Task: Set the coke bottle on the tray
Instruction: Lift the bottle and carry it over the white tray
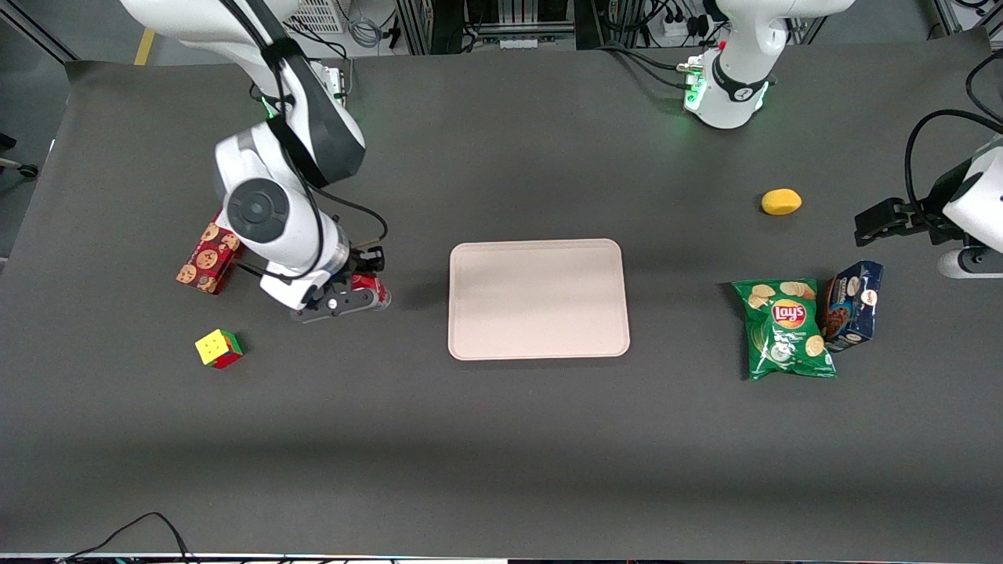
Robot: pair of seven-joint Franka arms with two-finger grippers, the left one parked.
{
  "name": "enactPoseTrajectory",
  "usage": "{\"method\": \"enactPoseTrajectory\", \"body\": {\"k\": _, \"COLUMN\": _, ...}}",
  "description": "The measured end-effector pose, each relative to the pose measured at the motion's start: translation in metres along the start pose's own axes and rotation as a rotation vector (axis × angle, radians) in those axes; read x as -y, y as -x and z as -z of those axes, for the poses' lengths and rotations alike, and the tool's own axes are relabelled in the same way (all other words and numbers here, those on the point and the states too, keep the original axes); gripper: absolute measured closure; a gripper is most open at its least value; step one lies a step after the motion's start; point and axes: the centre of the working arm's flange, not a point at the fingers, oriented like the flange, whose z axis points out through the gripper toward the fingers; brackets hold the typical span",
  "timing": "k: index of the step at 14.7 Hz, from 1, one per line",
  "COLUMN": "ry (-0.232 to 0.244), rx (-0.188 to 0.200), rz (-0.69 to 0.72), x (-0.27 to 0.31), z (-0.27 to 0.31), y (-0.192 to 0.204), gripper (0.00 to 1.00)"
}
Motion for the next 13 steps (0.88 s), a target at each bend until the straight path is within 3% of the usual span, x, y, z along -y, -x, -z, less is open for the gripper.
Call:
{"method": "enactPoseTrajectory", "body": {"k": 4, "ry": -0.008, "rx": -0.029, "rz": 0.01, "x": 0.005, "z": 0.075, "y": 0.006, "gripper": 0.52}}
{"method": "enactPoseTrajectory", "body": {"k": 7, "ry": -0.011, "rx": -0.033, "rz": -0.025, "x": 0.034, "z": 0.075, "y": 0.009, "gripper": 0.52}}
{"method": "enactPoseTrajectory", "body": {"k": 13, "ry": -0.016, "rx": -0.051, "rz": -0.191, "x": 0.165, "z": 0.044, "y": 0.011, "gripper": 0.52}}
